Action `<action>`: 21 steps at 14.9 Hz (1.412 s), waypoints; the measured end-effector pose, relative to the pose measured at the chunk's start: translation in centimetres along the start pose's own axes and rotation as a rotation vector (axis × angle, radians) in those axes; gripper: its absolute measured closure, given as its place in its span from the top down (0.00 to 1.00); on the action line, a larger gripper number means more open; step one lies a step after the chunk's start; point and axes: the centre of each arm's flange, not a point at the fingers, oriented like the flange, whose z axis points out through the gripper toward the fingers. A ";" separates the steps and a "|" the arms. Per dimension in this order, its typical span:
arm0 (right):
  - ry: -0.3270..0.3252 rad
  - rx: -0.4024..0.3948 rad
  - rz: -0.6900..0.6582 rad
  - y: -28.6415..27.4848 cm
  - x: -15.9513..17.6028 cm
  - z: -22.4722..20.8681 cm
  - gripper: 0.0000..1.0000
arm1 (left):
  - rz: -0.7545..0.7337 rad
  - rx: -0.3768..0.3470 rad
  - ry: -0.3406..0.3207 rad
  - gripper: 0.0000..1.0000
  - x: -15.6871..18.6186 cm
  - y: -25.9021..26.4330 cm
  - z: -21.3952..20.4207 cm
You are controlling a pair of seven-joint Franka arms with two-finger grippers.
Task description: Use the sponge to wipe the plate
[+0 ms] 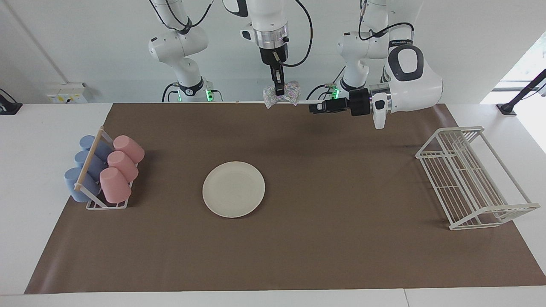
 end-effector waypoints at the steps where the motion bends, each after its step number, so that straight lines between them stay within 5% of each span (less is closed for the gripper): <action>1: 0.000 0.000 0.000 0.0 0.0 0.0 0.09 | 0.002 0.004 -0.018 1.00 -0.1 0.1 0.7; 7: 0.000 0.000 0.000 0.0 0.0 0.0 0.09 | 0.016 0.059 -0.104 0.92 -2.0 0.2 5.1; 11: 0.000 0.000 0.000 0.0 0.0 0.0 0.09 | 0.000 0.052 -0.163 0.87 -2.0 -0.3 3.0; 19: 0.000 0.000 -0.002 0.0 0.0 0.0 0.09 | -0.004 0.055 -0.179 0.77 -2.1 -0.6 3.1; 21: 0.000 0.000 -0.002 0.0 0.0 0.0 0.09 | -0.007 0.059 -0.176 0.52 -2.1 -0.8 3.4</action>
